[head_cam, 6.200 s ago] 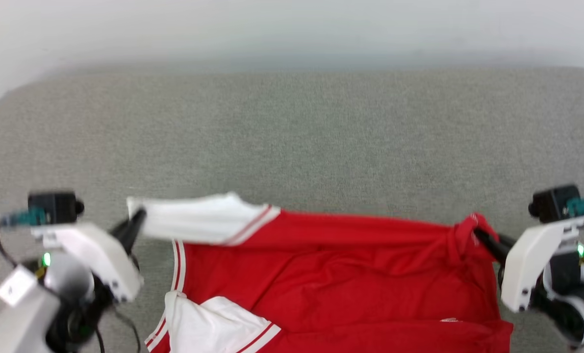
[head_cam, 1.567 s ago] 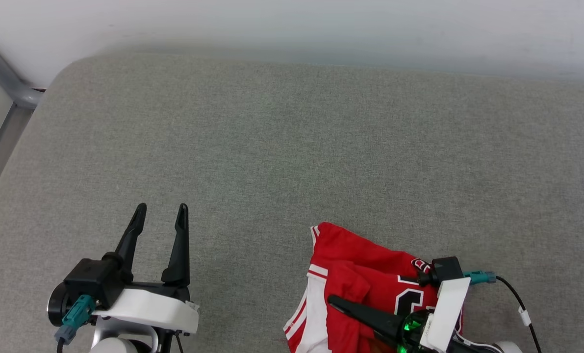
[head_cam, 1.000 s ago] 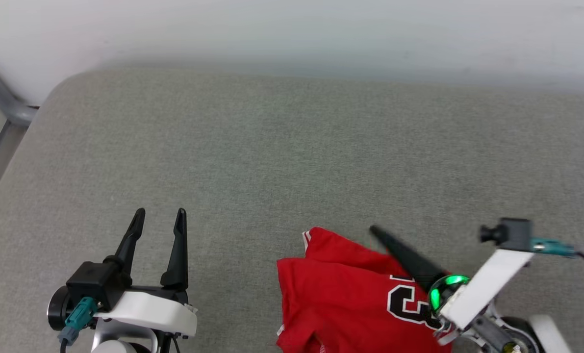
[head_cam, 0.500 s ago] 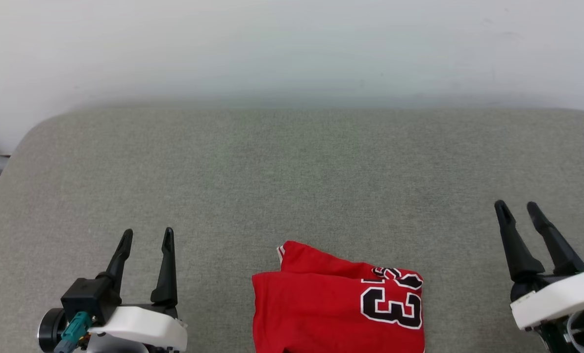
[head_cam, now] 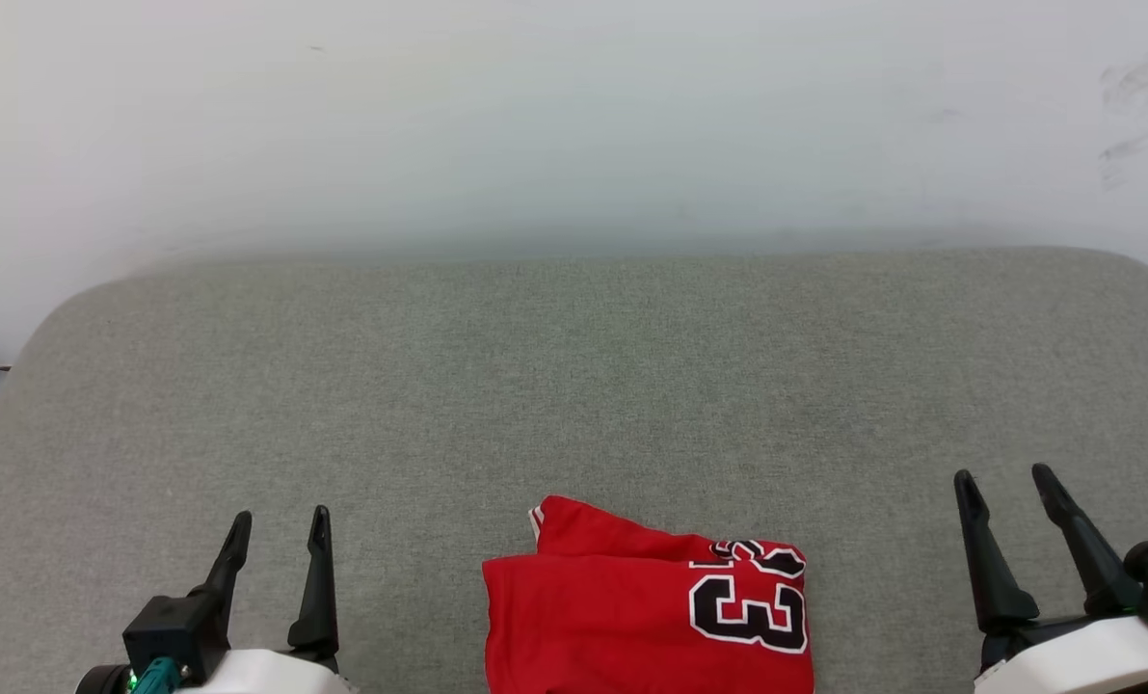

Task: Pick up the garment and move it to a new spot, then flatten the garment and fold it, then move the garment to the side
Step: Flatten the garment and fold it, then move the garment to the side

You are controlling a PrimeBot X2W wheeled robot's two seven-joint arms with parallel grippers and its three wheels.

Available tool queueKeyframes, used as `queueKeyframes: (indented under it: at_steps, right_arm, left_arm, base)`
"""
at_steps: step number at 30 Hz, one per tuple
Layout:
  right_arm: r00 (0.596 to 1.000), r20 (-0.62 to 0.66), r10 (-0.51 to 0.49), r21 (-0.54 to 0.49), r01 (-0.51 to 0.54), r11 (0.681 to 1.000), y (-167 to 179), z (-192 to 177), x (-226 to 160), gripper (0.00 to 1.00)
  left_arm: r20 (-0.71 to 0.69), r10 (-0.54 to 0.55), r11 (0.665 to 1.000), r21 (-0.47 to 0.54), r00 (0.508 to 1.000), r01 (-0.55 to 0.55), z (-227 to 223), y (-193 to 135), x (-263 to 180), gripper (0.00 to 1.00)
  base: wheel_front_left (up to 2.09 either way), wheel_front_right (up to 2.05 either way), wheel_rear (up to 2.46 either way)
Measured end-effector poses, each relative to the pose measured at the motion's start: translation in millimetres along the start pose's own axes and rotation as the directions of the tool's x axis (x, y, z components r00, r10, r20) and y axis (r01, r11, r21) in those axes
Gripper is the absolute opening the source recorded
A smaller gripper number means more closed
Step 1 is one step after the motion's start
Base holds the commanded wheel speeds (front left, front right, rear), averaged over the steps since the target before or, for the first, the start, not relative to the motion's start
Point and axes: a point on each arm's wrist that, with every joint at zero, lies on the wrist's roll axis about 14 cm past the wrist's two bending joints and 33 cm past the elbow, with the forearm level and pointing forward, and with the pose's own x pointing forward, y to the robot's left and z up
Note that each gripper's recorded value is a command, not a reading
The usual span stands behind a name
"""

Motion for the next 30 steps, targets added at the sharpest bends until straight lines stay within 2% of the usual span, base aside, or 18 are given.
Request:
queueKeyframes:
  at_steps: [14,17,20,24,30]
  right_arm:
    - [1.0,-0.003,-0.011,0.026,0.011,1.0,3.4,-1.2,-3.4,1.0]
    - [0.999,-0.043,-0.016,0.072,0.019,0.997,1.9,-8.9,-4.1,1.0]
    - [0.989,-0.147,-0.016,0.139,0.036,0.99,-3.1,-30.8,-8.3,1.0]
    - [0.943,-0.33,0.04,0.21,0.032,0.977,-1.6,-69.7,-18.4,1.0]
    - [0.806,-0.552,0.211,0.308,-0.038,0.951,34.2,-119.8,-31.7,1.0]
  left_arm:
    - [-0.009,0.017,1.0,0.009,1.0,-0.017,-4.2,5.8,-4.0,1.0]
    - [-0.008,0.018,1.0,0.013,1.0,-0.018,-4.3,6.8,-2.9,1.0]
    - [-0.001,0.018,1.0,0.015,1.0,-0.018,-2.6,7.7,-0.5,1.0]
    - [0.007,0.025,1.0,0.01,1.0,-0.025,-0.8,8.8,2.4,1.0]
    - [0.012,0.023,1.0,-0.001,1.0,-0.023,-1.2,7.4,13.2,1.0]
  base:
    - [0.0,0.0,0.0]
    - [0.0,0.0,0.0]
    - [0.0,0.0,0.0]
    - [0.0,0.0,0.0]
    - [0.0,0.0,0.0]
